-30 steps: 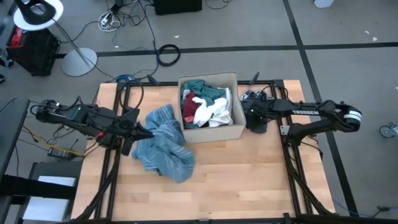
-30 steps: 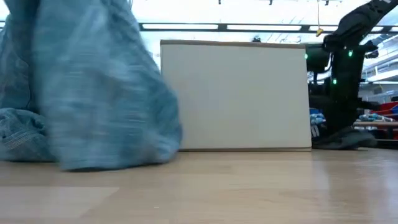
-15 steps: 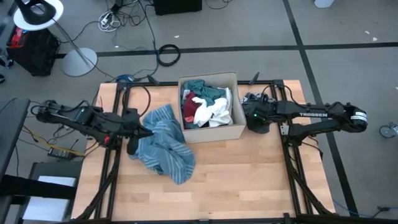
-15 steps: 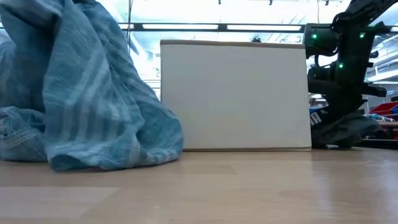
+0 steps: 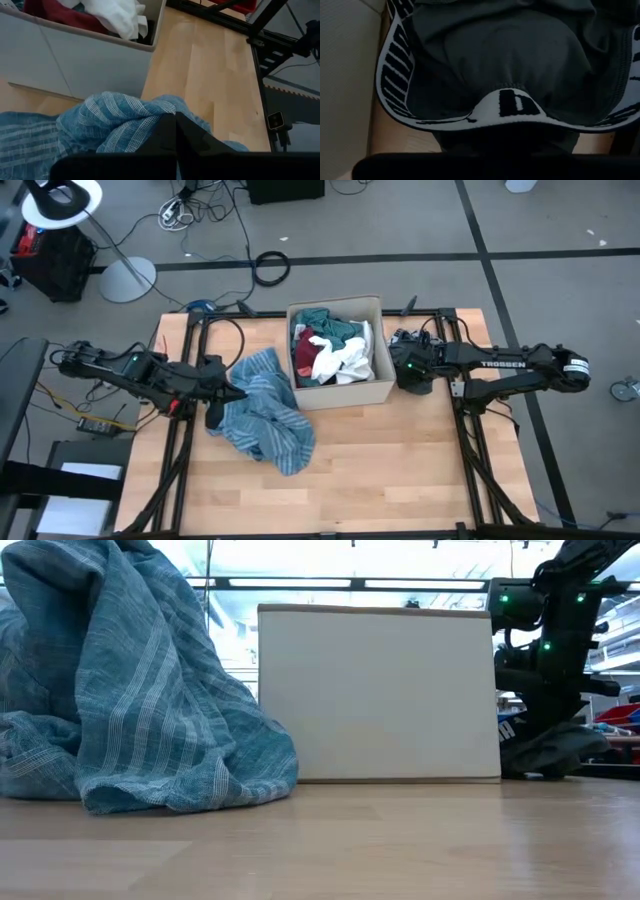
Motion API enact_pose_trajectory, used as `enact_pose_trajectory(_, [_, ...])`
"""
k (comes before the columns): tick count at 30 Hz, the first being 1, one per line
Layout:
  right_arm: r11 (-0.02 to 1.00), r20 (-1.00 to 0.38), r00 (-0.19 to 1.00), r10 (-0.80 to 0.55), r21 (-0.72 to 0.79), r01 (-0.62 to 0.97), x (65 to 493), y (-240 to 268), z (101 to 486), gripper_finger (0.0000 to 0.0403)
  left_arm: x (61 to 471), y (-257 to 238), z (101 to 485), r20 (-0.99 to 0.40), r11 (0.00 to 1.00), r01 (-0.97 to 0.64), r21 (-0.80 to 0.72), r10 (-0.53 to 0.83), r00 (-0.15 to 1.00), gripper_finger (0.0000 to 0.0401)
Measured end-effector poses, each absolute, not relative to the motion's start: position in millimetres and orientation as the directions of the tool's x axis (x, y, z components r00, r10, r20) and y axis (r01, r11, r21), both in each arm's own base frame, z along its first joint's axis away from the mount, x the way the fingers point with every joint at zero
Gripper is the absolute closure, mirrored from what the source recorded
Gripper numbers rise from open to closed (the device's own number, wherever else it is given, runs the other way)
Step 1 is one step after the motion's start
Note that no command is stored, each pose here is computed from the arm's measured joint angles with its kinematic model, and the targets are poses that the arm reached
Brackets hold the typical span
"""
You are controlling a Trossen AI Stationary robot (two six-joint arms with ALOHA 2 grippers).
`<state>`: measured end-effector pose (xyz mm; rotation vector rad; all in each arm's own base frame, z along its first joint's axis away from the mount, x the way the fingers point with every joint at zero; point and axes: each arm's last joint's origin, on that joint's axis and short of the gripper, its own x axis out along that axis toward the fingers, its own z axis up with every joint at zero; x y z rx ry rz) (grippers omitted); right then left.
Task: Sort clothes
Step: Put the blue towel into the bin
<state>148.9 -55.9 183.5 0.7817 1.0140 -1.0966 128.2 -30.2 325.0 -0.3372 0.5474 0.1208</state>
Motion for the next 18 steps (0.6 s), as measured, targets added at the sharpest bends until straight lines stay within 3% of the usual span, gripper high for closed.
enact_pose_trajectory(18, [0.289, -0.933, 0.127, -0.337, 0.025, 0.957, 149.1, -56.0, 183.6, 0.037, 128.2, -30.2, 324.9, -0.529, 0.938, -0.202, -0.282, 0.024, 0.848, 0.0401])
